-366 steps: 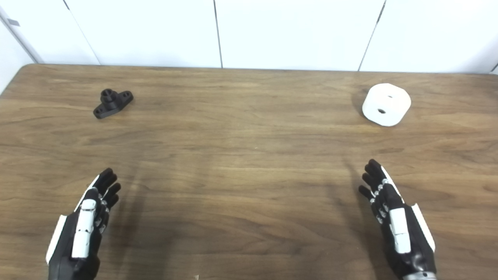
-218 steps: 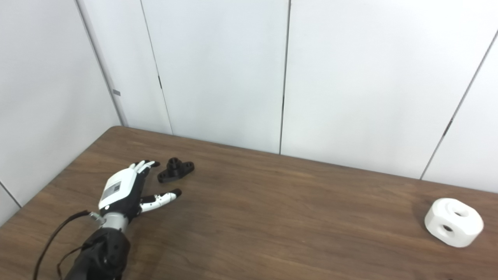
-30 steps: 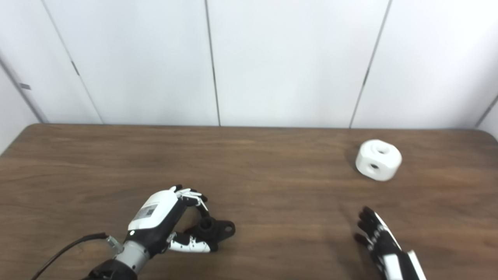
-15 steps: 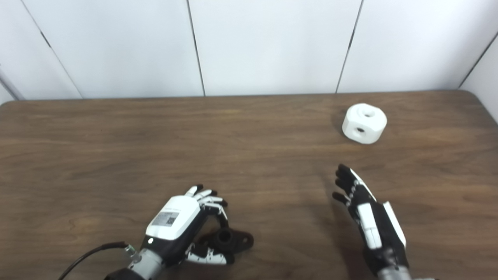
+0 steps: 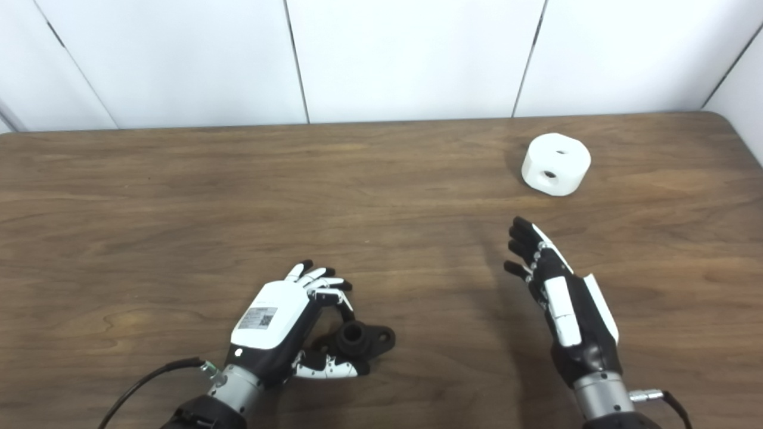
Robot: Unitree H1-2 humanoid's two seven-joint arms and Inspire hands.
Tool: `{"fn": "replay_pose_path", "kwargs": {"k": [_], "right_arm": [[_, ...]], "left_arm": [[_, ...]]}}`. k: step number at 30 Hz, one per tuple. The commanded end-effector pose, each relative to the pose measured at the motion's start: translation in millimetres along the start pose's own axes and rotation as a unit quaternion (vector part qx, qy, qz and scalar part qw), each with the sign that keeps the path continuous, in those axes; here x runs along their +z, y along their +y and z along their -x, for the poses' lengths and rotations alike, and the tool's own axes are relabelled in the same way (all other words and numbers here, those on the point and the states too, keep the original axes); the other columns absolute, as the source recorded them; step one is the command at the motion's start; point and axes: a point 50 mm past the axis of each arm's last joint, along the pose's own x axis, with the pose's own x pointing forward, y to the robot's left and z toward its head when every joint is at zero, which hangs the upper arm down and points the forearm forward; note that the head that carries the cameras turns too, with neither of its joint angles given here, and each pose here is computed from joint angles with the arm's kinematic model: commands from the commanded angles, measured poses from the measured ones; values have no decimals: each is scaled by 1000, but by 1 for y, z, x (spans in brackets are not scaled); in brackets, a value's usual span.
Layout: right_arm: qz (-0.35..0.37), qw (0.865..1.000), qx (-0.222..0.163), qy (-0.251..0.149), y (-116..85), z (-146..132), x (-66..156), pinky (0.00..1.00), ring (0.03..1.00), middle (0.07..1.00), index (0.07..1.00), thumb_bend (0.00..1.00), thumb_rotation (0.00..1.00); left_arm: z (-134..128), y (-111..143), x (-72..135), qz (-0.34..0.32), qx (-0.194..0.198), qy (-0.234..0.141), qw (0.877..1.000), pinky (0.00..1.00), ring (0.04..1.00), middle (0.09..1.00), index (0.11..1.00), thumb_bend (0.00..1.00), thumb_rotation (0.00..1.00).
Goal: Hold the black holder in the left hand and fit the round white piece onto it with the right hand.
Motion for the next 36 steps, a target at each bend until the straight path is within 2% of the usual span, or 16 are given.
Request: {"fn": "replay_pose_path", "kwargs": {"k": [1, 10, 14, 17, 24, 27, 28, 29, 31, 34, 36], "right_arm": [[-1, 999, -7, -38, -2, -3, 17, 848, 928, 926, 901, 675, 998], [34, 998, -25, -56, -14, -12, 28, 871, 936, 931, 913, 618, 951], [46, 996, -33, -65, -21, -22, 37, 908, 949, 938, 915, 590, 797], [48, 995, -44, -72, -26, -30, 43, 911, 946, 932, 914, 575, 731], [80, 992, -48, -80, -39, -43, 57, 980, 979, 951, 920, 573, 767], [105, 990, -52, -82, -42, -48, 60, 998, 986, 954, 925, 569, 753], [135, 985, -60, -85, -44, -51, 62, 999, 986, 954, 925, 566, 749], [167, 980, -65, -90, -46, -54, 63, 945, 959, 938, 919, 601, 746], [214, 969, -72, -96, -49, -60, 65, 919, 943, 934, 924, 618, 727], [264, 956, -78, -100, -56, -73, 69, 901, 931, 942, 936, 665, 634], [282, 950, -80, -109, -61, -84, 72, 881, 932, 945, 935, 698, 516]], "left_arm": [[2, -11, -4, -6, -21, 7, 1000, 1000, 904, 810, 488, 519, 53], [4, -11, -17, -6, -19, 16, 1000, 1000, 906, 812, 488, 519, 53], [9, -10, -23, -2, -19, 16, 1000, 997, 900, 806, 488, 520, 53], [12, -11, -27, 9, -20, 20, 1000, 982, 897, 803, 487, 522, 52], [17, -17, -37, 18, -31, 29, 999, 981, 900, 810, 487, 522, 51], [18, -17, -40, 17, -28, 27, 999, 984, 904, 813, 487, 522, 51], [18, -17, -40, 15, -28, 27, 999, 985, 905, 814, 487, 522, 51], [19, -18, -41, 14, -28, 25, 999, 985, 905, 814, 487, 522, 51], [20, -18, -43, 11, -28, 23, 999, 981, 900, 811, 487, 522, 51], [21, -18, -45, 6, -31, 20, 999, 980, 896, 809, 487, 522, 51], [22, -17, -47, 0, -33, 19, 999, 977, 892, 808, 487, 522, 52]]}}
